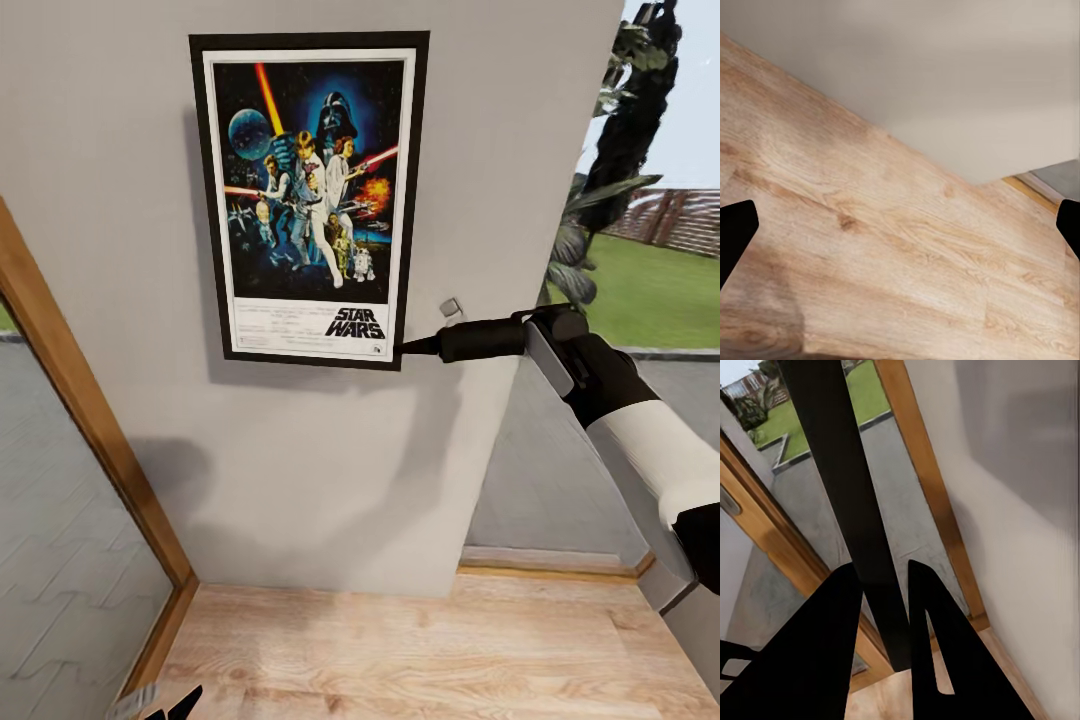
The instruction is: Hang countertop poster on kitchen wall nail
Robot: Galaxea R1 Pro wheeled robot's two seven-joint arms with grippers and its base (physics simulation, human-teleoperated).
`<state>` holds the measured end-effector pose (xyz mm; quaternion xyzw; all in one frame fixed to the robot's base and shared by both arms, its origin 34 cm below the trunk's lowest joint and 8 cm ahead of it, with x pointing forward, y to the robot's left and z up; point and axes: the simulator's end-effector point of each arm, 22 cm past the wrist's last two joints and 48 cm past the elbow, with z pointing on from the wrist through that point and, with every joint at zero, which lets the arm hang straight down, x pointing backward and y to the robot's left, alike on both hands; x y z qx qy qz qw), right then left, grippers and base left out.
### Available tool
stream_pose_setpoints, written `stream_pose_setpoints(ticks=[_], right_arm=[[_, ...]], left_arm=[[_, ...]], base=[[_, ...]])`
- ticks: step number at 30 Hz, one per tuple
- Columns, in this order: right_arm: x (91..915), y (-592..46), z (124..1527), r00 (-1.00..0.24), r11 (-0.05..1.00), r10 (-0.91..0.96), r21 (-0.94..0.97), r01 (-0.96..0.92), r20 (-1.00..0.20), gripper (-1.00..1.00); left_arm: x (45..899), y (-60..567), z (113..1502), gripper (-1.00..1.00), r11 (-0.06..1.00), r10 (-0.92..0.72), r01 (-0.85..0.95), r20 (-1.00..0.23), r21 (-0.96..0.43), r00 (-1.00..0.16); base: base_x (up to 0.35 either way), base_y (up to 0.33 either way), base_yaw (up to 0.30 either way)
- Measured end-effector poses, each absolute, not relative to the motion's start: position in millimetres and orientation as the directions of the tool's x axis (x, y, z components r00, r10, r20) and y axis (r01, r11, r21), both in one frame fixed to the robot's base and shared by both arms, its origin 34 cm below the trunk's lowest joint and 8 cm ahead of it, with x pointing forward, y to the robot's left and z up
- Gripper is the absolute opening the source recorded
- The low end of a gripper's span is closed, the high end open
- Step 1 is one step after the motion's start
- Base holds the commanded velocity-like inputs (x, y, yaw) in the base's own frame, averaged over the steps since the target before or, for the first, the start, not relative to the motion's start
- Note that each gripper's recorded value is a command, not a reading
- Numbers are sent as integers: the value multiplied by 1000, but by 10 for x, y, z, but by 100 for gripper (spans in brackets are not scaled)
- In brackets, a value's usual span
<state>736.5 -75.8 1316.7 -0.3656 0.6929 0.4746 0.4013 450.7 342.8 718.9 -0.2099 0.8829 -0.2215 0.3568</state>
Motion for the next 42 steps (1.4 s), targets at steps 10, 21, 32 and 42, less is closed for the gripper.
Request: stream_pose_setpoints(ticks=[10,21,32,42], right_arm=[[7362,-758,13169,-410,282,-126,364,-888,-903,-100],[7358,-757,13177,-410,281,-125,364,-888,-903,-100],[7365,-758,13168,-410,282,-126,364,-888,-903,-100],[7365,-758,13167,-411,282,-126,364,-887,-903,-100]], left_arm=[[4505,3430,7190,100,814,-528,-212,-537,-541,-657],[4505,3431,7192,100,814,-528,-212,-538,-541,-657],[4507,3433,7189,100,814,-529,-213,-537,-540,-657],[4507,3434,7189,100,814,-529,-213,-537,-540,-657]], base=[[100,0,0],[65,28,0],[81,79,0],[3,2,0]])
